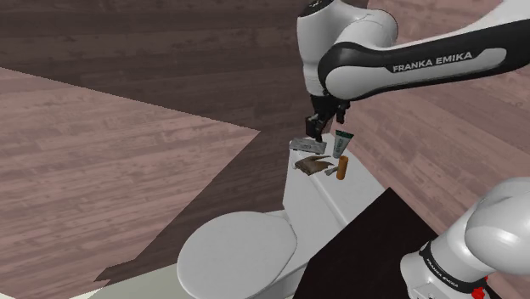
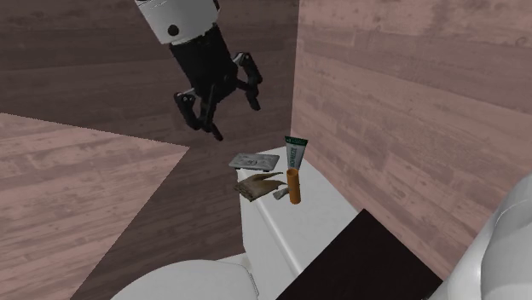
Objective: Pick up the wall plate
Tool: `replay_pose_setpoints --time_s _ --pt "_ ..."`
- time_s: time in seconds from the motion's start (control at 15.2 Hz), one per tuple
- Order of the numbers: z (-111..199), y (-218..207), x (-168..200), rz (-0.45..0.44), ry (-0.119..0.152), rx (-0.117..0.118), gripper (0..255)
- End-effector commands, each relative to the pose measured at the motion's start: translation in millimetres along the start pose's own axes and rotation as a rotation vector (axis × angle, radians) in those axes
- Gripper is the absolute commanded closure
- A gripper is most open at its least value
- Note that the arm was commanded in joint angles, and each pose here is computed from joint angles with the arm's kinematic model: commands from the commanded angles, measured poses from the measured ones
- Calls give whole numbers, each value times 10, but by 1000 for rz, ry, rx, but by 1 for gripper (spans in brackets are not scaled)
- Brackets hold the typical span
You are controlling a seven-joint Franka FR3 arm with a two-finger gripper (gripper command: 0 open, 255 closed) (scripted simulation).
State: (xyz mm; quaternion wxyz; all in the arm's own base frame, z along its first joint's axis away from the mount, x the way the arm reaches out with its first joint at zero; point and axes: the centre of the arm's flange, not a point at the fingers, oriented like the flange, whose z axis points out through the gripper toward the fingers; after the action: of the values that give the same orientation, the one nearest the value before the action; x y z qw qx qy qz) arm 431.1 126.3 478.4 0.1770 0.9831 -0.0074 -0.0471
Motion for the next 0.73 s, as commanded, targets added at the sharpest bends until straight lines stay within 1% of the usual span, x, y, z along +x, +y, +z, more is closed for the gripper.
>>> replay_pose_setpoints --time_s 0.0,0.33,0.66 --pt "176 -178 214 -3 -9 -73 0" --pt "670 -573 723 -10 -37 -252 0" --pt "1241 -876 1214 -18 -65 -431 0"
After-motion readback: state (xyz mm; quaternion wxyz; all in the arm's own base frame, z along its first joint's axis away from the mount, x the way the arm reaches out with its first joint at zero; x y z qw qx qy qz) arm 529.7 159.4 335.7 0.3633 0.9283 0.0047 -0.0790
